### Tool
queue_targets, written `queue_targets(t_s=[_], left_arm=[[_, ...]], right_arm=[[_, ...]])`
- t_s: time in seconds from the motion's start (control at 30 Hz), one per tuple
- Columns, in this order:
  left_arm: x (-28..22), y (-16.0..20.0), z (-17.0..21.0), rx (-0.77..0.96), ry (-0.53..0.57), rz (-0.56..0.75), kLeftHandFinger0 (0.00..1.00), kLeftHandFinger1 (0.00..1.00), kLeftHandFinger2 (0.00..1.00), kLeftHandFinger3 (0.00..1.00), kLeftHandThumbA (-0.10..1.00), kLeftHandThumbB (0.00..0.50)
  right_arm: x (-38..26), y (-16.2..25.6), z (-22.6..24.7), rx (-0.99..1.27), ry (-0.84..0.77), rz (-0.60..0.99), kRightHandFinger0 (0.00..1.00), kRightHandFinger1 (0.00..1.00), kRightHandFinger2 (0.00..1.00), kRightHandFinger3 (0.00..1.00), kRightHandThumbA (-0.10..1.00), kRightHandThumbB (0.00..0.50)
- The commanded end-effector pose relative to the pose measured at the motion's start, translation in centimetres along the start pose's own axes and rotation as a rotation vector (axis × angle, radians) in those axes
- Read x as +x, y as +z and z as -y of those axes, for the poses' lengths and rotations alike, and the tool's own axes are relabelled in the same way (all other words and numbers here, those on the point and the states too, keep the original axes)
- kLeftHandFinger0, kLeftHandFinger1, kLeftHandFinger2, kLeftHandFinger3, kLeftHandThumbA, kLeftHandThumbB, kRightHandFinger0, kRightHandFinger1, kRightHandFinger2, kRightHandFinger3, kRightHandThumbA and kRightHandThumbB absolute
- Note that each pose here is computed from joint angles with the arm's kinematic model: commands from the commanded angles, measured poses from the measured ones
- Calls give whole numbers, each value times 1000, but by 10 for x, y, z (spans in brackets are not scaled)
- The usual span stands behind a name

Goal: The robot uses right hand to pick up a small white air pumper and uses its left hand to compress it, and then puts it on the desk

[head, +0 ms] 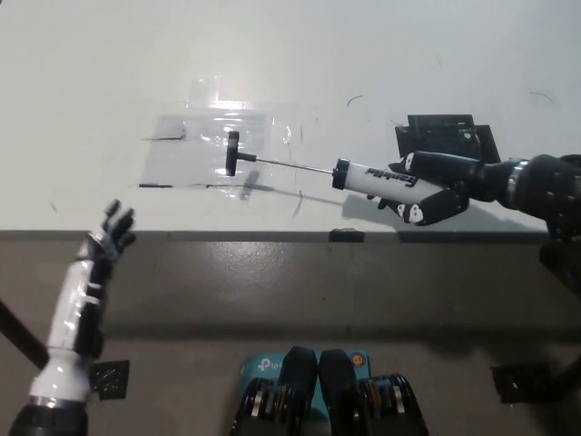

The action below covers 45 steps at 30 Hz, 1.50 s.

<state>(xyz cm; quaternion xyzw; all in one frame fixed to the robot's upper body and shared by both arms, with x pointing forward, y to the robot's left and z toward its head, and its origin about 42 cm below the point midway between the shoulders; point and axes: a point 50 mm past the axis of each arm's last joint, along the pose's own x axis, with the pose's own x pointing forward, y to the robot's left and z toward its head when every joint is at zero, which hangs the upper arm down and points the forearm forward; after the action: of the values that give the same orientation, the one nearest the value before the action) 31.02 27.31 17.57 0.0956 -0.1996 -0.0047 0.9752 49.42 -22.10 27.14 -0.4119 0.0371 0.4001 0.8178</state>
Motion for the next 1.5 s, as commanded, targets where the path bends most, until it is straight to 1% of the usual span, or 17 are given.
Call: queue_targets(t_s=[0.0, 0.1, 0.2, 0.37, 0.4, 0.47, 0.53, 0.6, 0.63, 0.67, 0.7, 0.8, 0.87, 0.97, 1.1, 1.27, 1.47], left_arm=[[20, 25, -16, 4, 96, 145, 1000, 1000, 1000, 1000, 1000, 124], [28, 29, -18, 5, 103, 151, 1000, 1000, 1000, 1000, 1000, 133], [38, 32, -12, -18, 100, 155, 1000, 1000, 1000, 1000, 1000, 169], [51, 36, 2, -32, 70, 181, 1000, 1000, 1000, 1000, 1000, 165], [53, 37, 5, -30, 64, 182, 1000, 1000, 1000, 1000, 1000, 185], [60, 38, 10, -32, 46, 199, 1000, 1000, 1000, 1000, 1000, 189], [62, 38, 12, -23, 32, 202, 1000, 1000, 1000, 1000, 1000, 207], [63, 39, 16, -34, 13, 207, 1000, 1000, 1000, 1000, 1000, 219], [64, 40, 21, -46, 0, 212, 1000, 1000, 1000, 1000, 1000, 218], [64, 40, 23, -46, -1, 213, 1000, 1000, 1000, 1000, 1000, 218], [64, 39, 26, -41, -6, 206, 1000, 1000, 1000, 1000, 1000, 243], [64, 38, 31, -34, -14, 190, 1000, 1000, 1000, 1000, 1000, 267], [66, 41, 35, -50, -27, 186, 1000, 1000, 1000, 1000, 1000, 259], [66, 45, 40, -74, -43, 173, 1000, 1000, 1000, 1000, 1000, 268], [66, 48, 44, -70, -50, 179, 1000, 1000, 1000, 1000, 1000, 272], [67, 54, 50, -87, -63, 185, 1000, 1000, 1000, 1000, 1000, 278], [64, 58, 54, -84, -74, 190, 1000, 1000, 1000, 1000, 1000, 284]], right_arm=[[-27, 14, 14, 36, 8, 37, 0, 385, 660, 665, -100, 157], [-35, 18, 9, 21, 13, 33, 0, 373, 653, 678, -100, 144], [-45, 27, 2, -25, 10, 34, 53, 465, 730, 768, -100, 127], [-59, 46, -10, -61, 38, 64, 102, 532, 790, 864, -100, 105], [-61, 49, -14, -69, 51, 87, 114, 543, 784, 877, -100, 98], [-65, 56, -19, -91, 61, 111, 128, 547, 773, 871, -100, 96], [-67, 61, -24, -101, 63, 120, 149, 540, 747, 813, -100, 104], [-68, 62, -27, -89, 73, 137, 149, 531, 738, 801, -100, 109], [-69, 63, -30, -79, 79, 139, 147, 526, 734, 797, -100, 101], [-69, 63, -31, -78, 81, 138, 146, 523, 732, 796, -100, 101], [-68, 64, -33, -77, 87, 136, 139, 520, 738, 806, -100, 86], [-67, 65, -37, -69, 100, 126, 122, 519, 763, 858, -100, 86], [-66, 65, -37, -71, 101, 116, 121, 522, 770, 875, -100, 96], [-64, 64, -38, -72, 111, 116, 97, 500, 756, 876, -100, 90], [-64, 64, -40, -73, 116, 122, 97, 509, 771, 880, -100, 97], [-60, 65, -39, -88, 117, 125, 115, 524, 779, 866, -100, 103], [-55, 63, -38, -85, 142, 150, 109, 505, 753, 825, -100, 100]])
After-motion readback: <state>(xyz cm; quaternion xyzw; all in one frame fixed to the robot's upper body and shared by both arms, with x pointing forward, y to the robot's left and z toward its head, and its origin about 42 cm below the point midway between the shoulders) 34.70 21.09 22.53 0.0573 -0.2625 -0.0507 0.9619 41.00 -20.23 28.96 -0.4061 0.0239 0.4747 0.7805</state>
